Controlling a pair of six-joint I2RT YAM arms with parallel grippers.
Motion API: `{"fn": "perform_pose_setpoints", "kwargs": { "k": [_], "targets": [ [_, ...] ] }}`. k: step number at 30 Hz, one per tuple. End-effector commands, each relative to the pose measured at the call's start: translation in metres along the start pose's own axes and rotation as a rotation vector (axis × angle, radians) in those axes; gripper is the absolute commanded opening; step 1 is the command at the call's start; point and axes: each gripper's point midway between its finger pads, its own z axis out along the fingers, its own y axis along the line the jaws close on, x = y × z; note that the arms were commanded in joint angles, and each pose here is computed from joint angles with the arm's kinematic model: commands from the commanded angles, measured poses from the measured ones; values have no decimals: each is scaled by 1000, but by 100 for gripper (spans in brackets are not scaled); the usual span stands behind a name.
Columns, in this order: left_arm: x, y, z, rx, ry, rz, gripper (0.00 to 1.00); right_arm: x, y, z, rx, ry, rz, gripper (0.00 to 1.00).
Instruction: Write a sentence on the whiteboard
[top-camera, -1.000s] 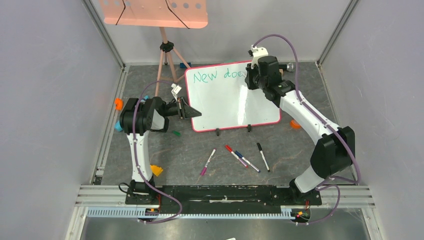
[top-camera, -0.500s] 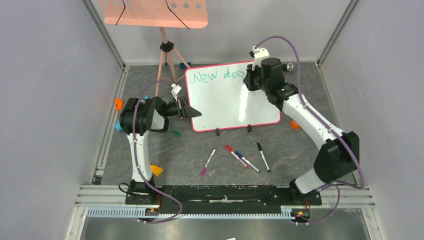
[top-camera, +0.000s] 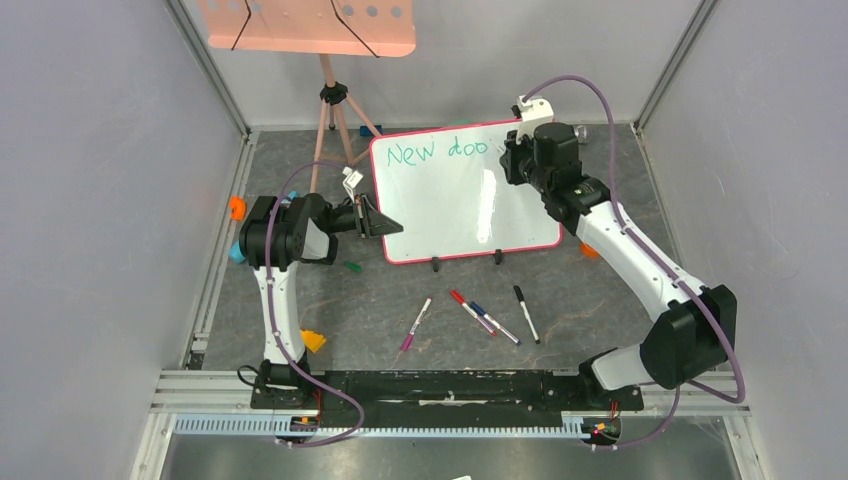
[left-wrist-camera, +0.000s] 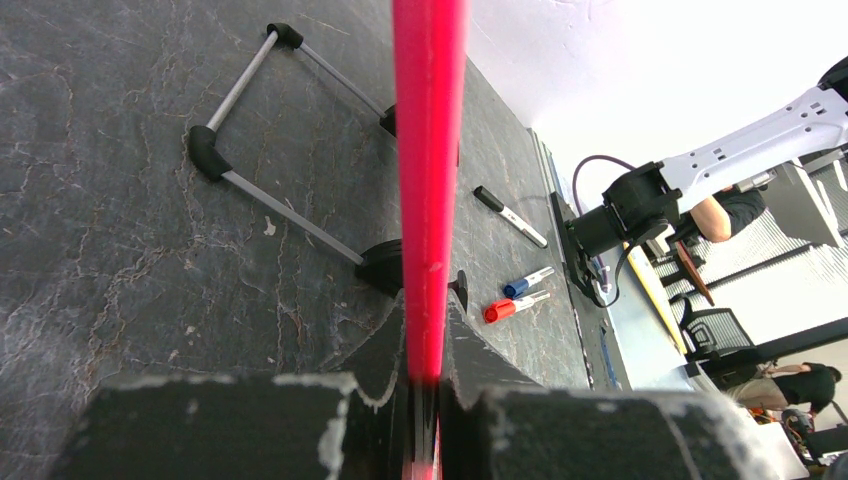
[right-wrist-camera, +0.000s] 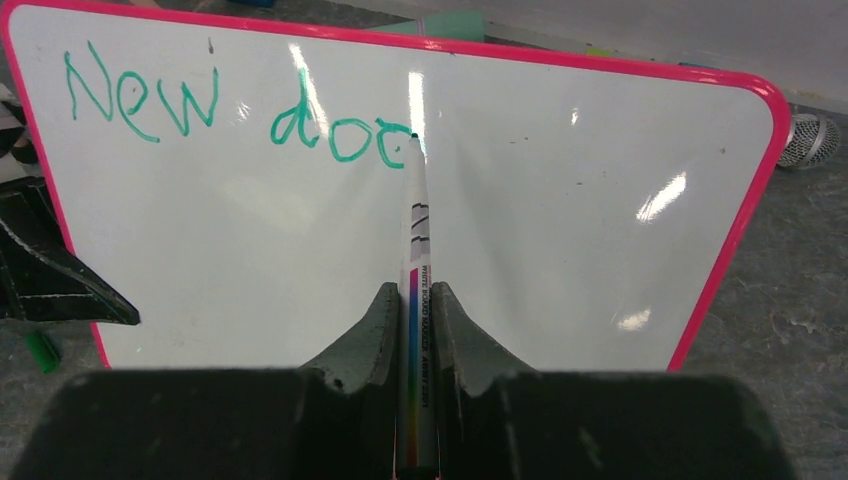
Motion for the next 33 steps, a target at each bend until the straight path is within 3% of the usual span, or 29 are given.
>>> {"fn": "perform_pose_setpoints", "kwargs": {
  "k": [1, 20, 33],
  "targets": [
    [-9, 27, -6, -81, -97, 39, 2, -4, -10, 6, 47, 18, -29, 0],
    [-8, 27, -6, -78, -93, 36, 2, -18, -8, 22, 52, 8, -16, 0],
    [-8, 27, -6, -78, -93, 34, 2, -2, -11, 28, 67, 51, -19, 0]
  ]
}}
